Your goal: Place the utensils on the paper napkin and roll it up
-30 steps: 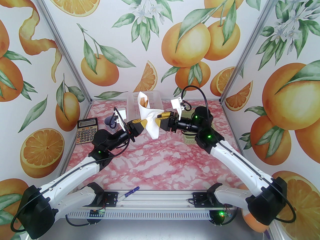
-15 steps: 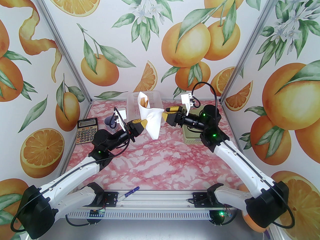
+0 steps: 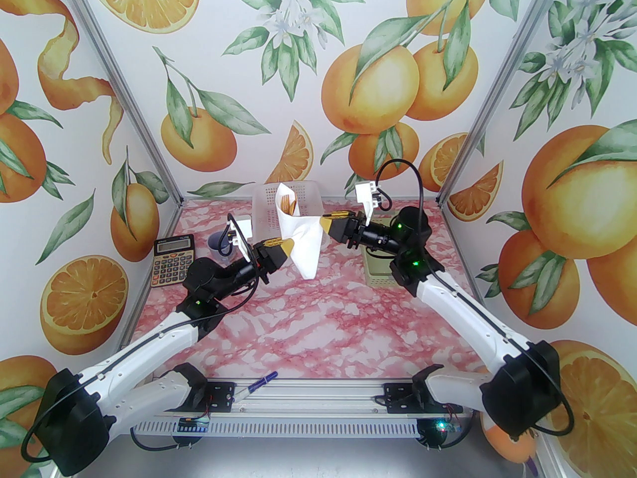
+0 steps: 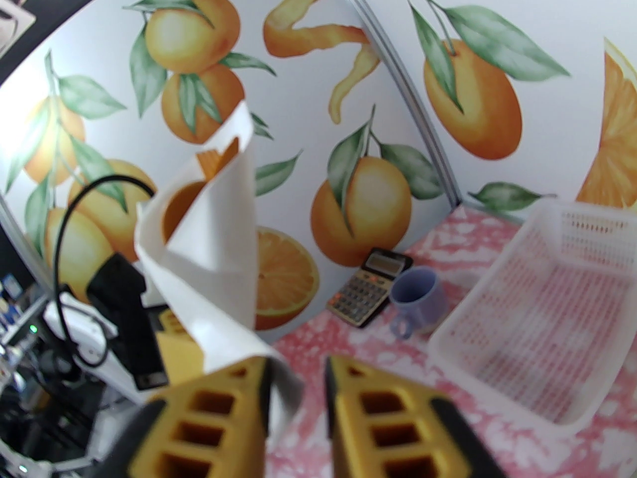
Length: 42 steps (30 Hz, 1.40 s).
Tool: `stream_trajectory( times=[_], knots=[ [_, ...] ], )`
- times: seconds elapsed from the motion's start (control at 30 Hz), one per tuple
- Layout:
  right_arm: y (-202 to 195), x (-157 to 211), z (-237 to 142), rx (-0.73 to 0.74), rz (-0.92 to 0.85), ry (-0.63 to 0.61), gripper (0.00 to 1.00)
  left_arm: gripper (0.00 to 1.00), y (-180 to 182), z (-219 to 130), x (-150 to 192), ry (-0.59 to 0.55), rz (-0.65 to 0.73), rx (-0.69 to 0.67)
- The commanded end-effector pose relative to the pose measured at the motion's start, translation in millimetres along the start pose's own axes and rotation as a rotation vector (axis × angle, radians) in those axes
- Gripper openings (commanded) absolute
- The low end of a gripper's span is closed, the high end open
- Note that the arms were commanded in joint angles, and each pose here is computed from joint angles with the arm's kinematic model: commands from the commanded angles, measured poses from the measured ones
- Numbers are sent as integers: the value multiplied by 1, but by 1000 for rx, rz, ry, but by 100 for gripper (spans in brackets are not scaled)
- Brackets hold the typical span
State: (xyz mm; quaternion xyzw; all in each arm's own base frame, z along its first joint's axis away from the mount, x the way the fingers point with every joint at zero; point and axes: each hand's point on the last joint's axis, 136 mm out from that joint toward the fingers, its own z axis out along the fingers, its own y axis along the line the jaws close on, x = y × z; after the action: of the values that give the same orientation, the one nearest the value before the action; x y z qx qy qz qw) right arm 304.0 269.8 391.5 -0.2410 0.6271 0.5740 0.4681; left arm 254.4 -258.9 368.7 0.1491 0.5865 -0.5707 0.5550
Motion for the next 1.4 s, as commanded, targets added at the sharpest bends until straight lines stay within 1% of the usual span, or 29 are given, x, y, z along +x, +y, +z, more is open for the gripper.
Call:
stream_trajectory(
  times=[0.0, 0.23, 0.37, 0.7, 0.97, 1.2, 1.37],
  knots=[
    [9, -13, 1, -40, -50, -25, 0, 0, -15, 2, -13, -34, 19, 62],
    [9, -25, 8, -87, -43, -62, 0, 0, -29, 3, -16, -35, 11, 135],
    [6, -26, 16, -105, -40, -62, 0, 0, -35, 4, -19, -43, 9, 158],
    [16, -14, 44, -189, -22, -66, 0, 0, -46, 3, -32, -119, 12, 218],
    [33, -5, 57, -242, -12, -89, 0, 0, -45, 4, -39, -182, 24, 229],
    [49, -6, 54, -308, 11, -106, 0, 0, -38, 13, -32, -168, 5, 227],
    [52, -1, 53, -320, 24, -98, 0, 0, -34, 15, -30, -166, 1, 218]
  ],
)
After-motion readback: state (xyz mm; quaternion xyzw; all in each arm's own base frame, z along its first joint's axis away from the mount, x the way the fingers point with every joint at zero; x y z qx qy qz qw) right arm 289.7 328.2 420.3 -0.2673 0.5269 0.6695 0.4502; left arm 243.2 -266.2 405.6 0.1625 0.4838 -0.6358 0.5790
